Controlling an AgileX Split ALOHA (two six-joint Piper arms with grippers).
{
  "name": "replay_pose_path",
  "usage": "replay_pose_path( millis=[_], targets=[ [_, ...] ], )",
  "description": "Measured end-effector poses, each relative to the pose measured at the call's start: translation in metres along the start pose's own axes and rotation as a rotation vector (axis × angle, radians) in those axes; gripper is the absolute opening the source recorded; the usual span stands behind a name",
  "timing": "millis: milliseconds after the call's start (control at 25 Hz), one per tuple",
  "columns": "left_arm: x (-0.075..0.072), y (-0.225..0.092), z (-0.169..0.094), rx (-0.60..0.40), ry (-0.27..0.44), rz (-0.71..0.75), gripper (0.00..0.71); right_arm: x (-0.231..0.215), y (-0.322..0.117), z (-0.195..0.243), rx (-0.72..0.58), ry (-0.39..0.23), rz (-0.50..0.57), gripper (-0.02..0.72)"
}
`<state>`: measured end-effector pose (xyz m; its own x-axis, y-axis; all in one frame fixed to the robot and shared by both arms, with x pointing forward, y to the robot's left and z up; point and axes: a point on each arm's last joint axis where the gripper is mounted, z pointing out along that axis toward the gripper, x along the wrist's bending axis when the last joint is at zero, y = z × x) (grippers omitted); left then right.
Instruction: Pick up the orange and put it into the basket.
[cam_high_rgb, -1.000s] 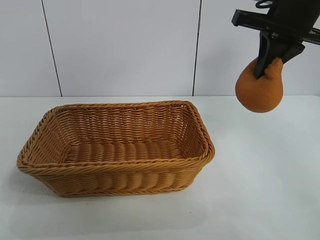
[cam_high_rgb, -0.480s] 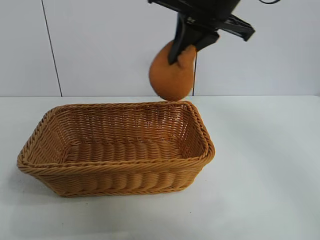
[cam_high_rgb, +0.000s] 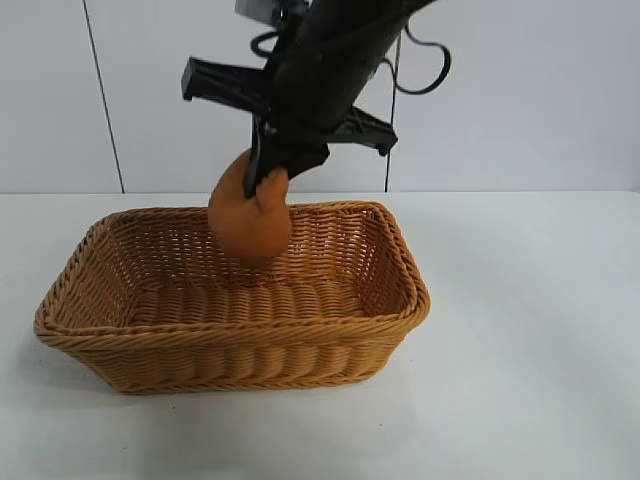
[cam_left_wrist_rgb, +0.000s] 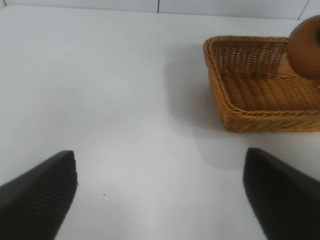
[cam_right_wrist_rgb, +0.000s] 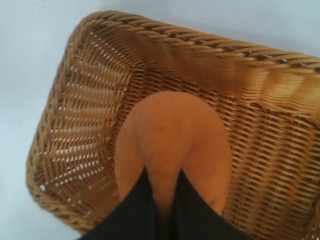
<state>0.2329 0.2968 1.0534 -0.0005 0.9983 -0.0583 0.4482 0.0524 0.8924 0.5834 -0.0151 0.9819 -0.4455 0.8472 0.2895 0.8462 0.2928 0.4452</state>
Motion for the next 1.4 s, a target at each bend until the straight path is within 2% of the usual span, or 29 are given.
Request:
replay_pose_path(
  millis=[240, 360, 440, 600, 680, 720, 840, 1040, 1200, 1320, 1400],
  targets=[
    [0.0, 0.0, 0.0, 0.0, 0.0, 0.0, 0.644, -0.011, -0.013, 0.043, 0.067, -0.009, 0.046, -0.005],
    [0.0, 0.0, 0.0, 0.0, 0.0, 0.0, 0.644, -0.012, -0.015, 0.049, 0.077, -0.01, 0.053, 0.044],
    [0.0, 0.0, 0.0, 0.0, 0.0, 0.0, 0.644, -0.012, -0.014, 0.049, 0.073, -0.008, 0.056, 0.146],
    [0.0, 0.0, 0.0, 0.0, 0.0, 0.0, 0.644, -0.012, -0.016, 0.048, 0.094, -0.006, 0.059, 0.531],
    [0.0, 0.0, 0.0, 0.0, 0.0, 0.0, 0.644, -0.011, -0.018, 0.045, 0.117, -0.009, 0.053, 0.631],
    [0.0, 0.0, 0.0, 0.0, 0.0, 0.0, 0.644, -0.011, -0.018, 0.043, 0.128, -0.011, 0.047, 0.654],
    [0.0, 0.0, 0.0, 0.0, 0.0, 0.0, 0.644, -0.007, -0.015, 0.03, 0.145, -0.01, 0.028, 0.685],
    [0.0, 0.0, 0.0, 0.0, 0.0, 0.0, 0.644, 0.008, 0.01, -0.011, 0.179, -0.018, -0.043, 0.694],
    [0.0, 0.0, 0.0, 0.0, 0.0, 0.0, 0.644, 0.012, 0.026, -0.045, 0.222, -0.099, -0.102, 0.694],
    [0.0, 0.0, 0.0, 0.0, 0.0, 0.0, 0.644, 0.007, 0.036, -0.056, 0.189, -0.167, -0.095, 0.694],
    [0.0, 0.0, 0.0, 0.0, 0.0, 0.0, 0.644, -0.002, 0.039, -0.058, 0.181, -0.186, -0.074, 0.694]
  ],
)
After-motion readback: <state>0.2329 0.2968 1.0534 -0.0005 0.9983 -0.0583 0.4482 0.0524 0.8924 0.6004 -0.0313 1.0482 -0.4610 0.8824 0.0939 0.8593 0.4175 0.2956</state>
